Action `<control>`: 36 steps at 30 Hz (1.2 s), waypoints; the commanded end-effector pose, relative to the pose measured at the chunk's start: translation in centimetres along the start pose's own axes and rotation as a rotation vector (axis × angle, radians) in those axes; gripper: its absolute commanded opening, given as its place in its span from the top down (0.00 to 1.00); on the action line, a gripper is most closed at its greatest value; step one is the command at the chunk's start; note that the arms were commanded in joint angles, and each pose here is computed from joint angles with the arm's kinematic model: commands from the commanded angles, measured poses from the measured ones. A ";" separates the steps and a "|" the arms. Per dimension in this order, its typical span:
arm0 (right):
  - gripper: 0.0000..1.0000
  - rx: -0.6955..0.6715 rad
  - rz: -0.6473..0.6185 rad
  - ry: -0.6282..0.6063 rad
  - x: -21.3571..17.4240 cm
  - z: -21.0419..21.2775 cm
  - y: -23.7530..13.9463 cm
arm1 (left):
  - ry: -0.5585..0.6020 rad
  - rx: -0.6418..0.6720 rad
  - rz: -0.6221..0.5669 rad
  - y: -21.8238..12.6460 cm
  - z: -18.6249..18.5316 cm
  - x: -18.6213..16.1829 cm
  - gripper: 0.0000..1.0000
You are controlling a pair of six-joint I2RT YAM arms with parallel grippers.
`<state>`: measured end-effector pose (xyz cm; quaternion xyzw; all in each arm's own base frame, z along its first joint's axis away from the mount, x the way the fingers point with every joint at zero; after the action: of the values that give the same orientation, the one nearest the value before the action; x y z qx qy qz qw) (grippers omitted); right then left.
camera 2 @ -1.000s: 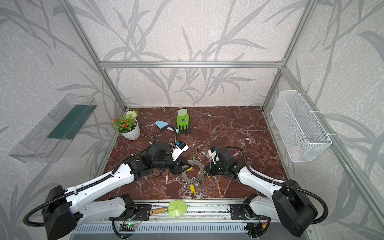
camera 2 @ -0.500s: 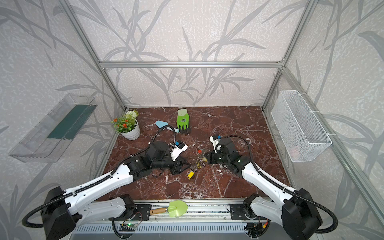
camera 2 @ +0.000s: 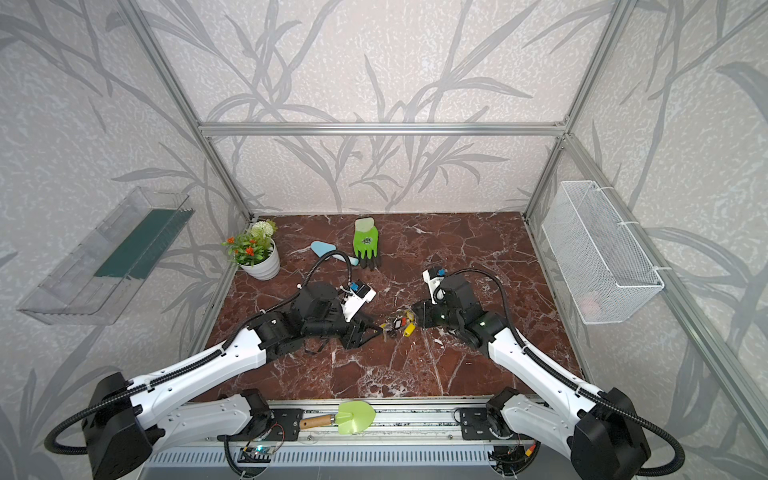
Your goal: Put the keys on the keyring
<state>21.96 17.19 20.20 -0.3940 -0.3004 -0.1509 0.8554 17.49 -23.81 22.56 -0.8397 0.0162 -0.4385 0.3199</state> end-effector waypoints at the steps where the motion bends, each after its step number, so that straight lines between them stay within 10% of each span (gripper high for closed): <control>1: 1.00 0.017 -0.042 -0.023 1.1 0.7 -0.7 | 0.006 0.011 -0.005 0.7 0.2 -0.2 0.51; 16: 1.00 0.060 -0.033 -0.042 0.9 1.1 -0.9 | 0.151 0.159 -0.032 3.8 1.4 0.1 0.69; 20: 1.00 0.088 -0.035 -0.048 1.0 1.4 -1.1 | 0.332 0.194 -0.058 3.9 1.2 -1.4 0.61; 36: 1.00 0.149 -0.031 -0.069 1.7 2.5 -2.0 | 0.471 0.232 -0.142 6.1 2.6 -2.4 0.47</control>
<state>21.11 17.43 21.17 -0.3617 -0.3144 -0.1174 0.8698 19.08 -25.65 15.93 -0.6829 -0.0138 -0.6163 0.3919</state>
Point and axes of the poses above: each gripper's point midway between its finger pads, its own y axis out along the fingers, its own z axis along the line the jaws close on, x = y × z, the point moved 7 cm from there along -y, back along the fingers, and after that the axes turned 2 degrees about -y, right-handed, at the moved point
